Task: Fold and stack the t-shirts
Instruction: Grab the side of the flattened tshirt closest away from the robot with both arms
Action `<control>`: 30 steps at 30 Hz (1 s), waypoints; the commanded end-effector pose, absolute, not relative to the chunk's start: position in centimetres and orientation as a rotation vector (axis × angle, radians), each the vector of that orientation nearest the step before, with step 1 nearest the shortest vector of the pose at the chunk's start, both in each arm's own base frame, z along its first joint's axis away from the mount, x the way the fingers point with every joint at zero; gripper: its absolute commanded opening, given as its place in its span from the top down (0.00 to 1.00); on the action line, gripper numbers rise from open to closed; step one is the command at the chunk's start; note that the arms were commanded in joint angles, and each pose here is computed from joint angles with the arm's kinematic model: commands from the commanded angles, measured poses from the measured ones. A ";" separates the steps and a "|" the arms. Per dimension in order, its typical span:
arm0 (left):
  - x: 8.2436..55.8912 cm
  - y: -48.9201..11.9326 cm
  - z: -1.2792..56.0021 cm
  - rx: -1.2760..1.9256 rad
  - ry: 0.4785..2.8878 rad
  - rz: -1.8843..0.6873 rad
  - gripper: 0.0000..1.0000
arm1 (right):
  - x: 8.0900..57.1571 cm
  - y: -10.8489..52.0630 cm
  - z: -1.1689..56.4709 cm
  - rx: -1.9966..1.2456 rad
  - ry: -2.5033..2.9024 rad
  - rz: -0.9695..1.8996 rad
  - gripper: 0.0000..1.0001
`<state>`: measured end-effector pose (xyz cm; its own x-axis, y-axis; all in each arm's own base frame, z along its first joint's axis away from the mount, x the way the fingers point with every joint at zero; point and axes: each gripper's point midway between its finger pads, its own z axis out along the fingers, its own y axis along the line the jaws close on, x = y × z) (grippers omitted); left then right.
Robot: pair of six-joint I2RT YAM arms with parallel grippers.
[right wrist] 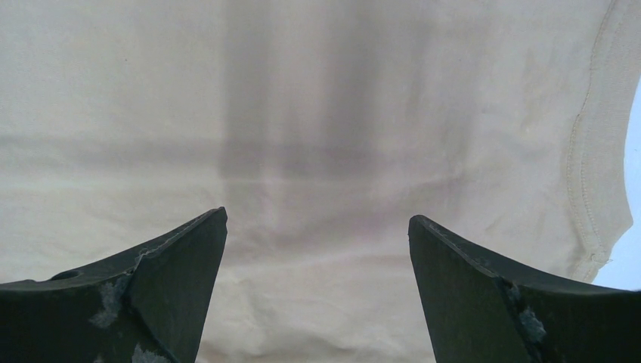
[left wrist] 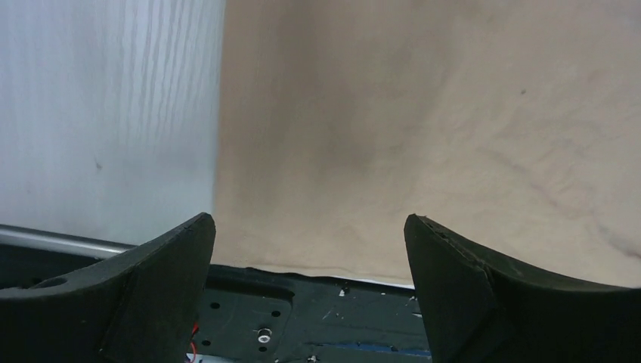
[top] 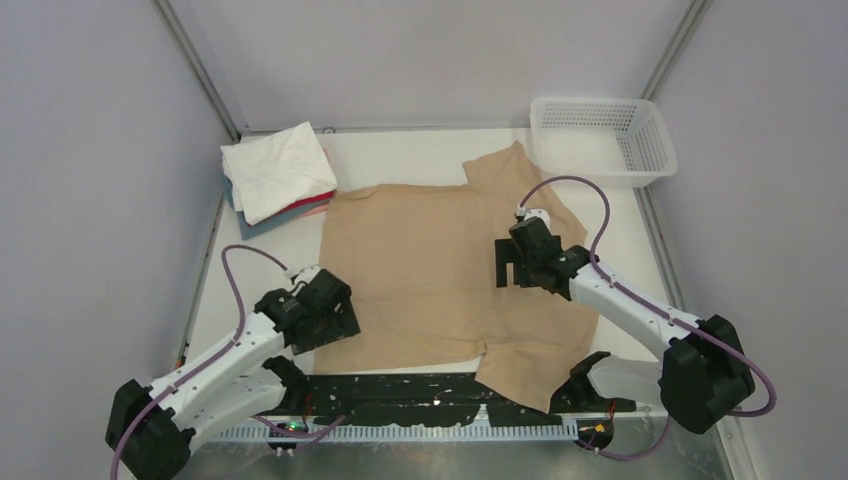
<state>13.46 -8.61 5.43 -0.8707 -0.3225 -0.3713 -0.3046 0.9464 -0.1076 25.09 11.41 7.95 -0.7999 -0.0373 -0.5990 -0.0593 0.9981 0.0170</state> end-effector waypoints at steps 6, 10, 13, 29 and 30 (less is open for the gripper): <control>9.8 -8.7 2.8 -0.741 2.750 -0.050 0.15 | 25.7 12.1 7.6 -0.116 2.505 0.047 0.05; 9.0 -8.7 3.3 -0.728 2.770 -0.032 0.19 | 25.8 11.8 7.5 -0.112 2.503 0.024 0.05; 7.8 -8.3 2.9 -0.731 2.818 0.004 0.23 | 25.9 11.9 7.5 -0.114 2.502 0.030 0.05; 8.3 -6.7 1.7 -0.757 2.755 0.162 0.45 | 25.7 12.3 6.9 -0.126 2.518 0.054 0.05; 8.5 -7.0 1.7 -0.754 2.754 0.139 0.46 | 25.7 12.2 6.9 -0.126 2.518 0.051 0.05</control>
<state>7.35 -7.13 1.80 -0.8569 -0.4584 -0.2359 -0.4801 0.8762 0.0413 24.88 11.81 5.89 -0.8373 -0.0785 -0.5410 -0.0904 0.9959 -0.0047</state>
